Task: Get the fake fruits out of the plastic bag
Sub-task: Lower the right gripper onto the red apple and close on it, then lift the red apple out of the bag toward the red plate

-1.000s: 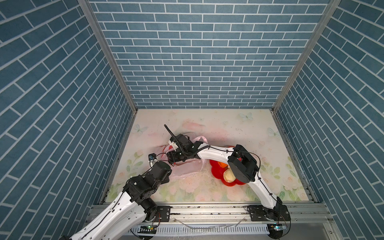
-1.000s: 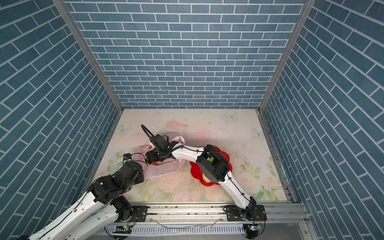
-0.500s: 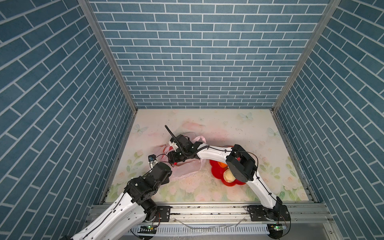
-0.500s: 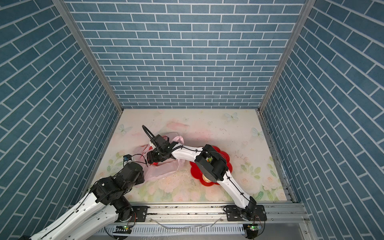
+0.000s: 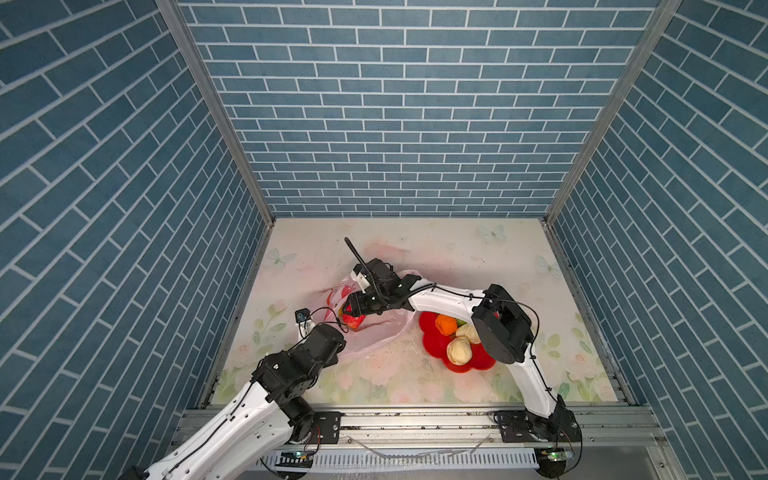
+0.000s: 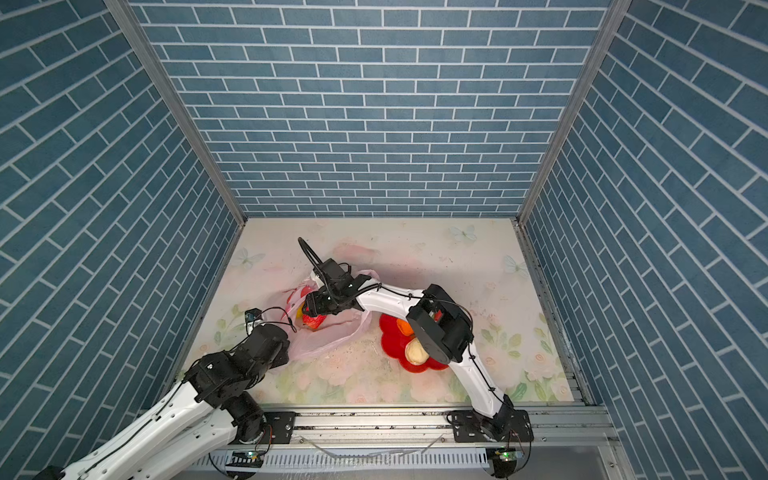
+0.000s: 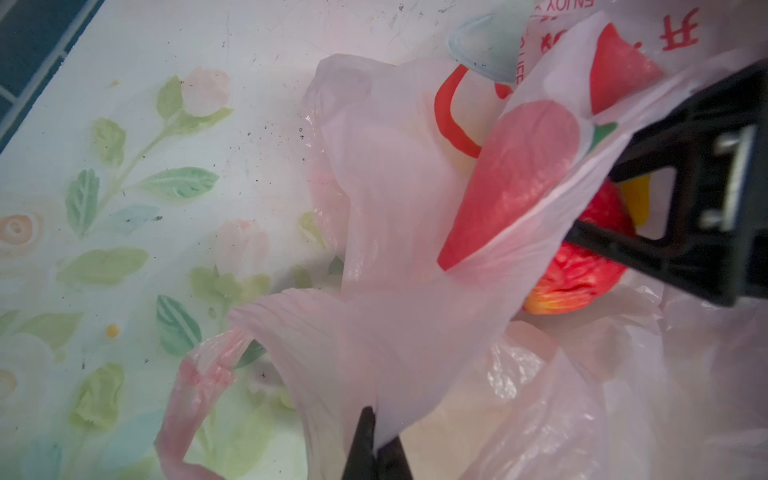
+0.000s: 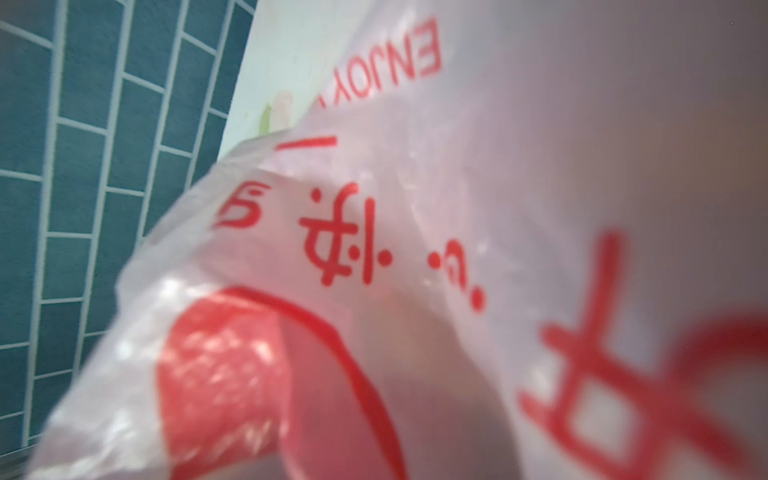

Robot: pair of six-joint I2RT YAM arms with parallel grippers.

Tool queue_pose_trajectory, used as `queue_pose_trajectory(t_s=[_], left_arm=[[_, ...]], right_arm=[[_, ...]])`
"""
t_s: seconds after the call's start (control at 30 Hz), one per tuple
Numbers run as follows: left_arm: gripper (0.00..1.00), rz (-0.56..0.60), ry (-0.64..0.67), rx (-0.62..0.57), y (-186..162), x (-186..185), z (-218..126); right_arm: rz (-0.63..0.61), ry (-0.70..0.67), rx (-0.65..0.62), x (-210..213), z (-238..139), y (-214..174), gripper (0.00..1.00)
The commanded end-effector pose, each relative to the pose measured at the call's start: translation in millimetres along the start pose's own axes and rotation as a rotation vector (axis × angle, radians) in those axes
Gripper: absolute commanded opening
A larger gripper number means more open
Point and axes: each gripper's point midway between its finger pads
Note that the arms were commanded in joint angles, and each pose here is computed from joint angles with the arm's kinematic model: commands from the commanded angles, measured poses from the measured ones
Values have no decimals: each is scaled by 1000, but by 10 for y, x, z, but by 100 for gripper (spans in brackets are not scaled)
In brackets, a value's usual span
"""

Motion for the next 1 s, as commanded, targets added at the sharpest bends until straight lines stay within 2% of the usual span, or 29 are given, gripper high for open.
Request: queue_pose_trajectory(t_s=[0.0,0.2,0.53,0.97], left_arm=[[0,-24,4,-55,160,-28,-62],[0,-38,-6,-94,279,-79,-101],[0,-51,-50,-133,400,-188,-147],[0,-50,-68,-145,419,-184,-188]], right_arm=[[-64,-21,6,74,-262,-21,25],[-86,-46,22,92,-450,-76,24],[-121,-35,-39,312,-886,24,23],[-217,46,-123,824,-1460,210,22]])
Point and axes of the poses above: each gripper's point midway between its finger pads, its own z axis out along the fingers, its own x axis along the line the jaws close on, y = z × x
